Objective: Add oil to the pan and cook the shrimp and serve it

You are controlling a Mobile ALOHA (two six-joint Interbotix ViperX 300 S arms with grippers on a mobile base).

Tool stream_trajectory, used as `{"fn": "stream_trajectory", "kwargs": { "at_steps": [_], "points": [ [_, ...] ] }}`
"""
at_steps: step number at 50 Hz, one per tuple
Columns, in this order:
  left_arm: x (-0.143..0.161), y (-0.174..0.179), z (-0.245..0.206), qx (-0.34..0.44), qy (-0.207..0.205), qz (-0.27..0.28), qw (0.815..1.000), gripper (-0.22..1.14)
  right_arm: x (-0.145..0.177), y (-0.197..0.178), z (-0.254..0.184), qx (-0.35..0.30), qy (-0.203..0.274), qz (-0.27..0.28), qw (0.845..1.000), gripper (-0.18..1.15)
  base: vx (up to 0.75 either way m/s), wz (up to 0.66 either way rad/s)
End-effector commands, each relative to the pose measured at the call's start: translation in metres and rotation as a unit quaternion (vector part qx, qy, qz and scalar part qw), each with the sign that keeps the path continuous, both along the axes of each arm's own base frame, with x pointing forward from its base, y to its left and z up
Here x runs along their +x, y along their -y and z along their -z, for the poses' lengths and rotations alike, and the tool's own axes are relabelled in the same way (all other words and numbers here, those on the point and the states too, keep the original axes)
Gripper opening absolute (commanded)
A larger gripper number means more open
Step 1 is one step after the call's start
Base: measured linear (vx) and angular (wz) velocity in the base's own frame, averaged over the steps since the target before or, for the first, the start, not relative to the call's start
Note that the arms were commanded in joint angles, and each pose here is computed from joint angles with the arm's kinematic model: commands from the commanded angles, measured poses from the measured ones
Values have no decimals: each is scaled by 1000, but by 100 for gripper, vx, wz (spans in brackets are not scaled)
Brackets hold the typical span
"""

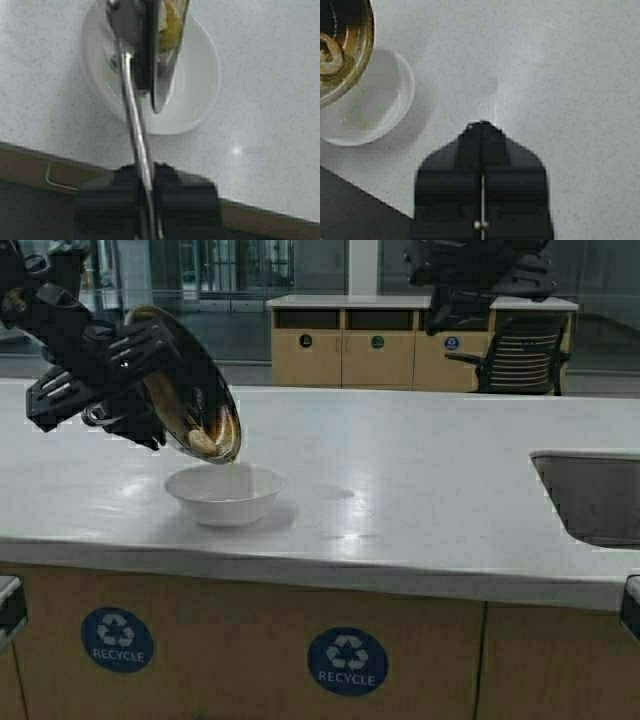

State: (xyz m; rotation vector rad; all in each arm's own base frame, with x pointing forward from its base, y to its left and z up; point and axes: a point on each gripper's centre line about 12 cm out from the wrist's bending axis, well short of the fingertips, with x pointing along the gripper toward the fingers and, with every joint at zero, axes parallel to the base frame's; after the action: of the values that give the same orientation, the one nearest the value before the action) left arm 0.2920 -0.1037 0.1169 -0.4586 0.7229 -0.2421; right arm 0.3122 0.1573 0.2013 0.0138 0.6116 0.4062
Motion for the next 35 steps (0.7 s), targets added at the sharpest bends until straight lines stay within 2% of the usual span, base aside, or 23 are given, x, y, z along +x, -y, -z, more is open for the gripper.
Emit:
{"fn": "stream_trajectory", "kwargs": {
  "at_steps": [1,35],
  "points": [
    [15,3,-20,14,41,12,999,3,4,-2,-14,12,21,2,1000,6,0,0],
    [33,5,-32,147,60,74,985,3,4,-2,-14,12,22,2,1000,6,0,0]
  ]
}}
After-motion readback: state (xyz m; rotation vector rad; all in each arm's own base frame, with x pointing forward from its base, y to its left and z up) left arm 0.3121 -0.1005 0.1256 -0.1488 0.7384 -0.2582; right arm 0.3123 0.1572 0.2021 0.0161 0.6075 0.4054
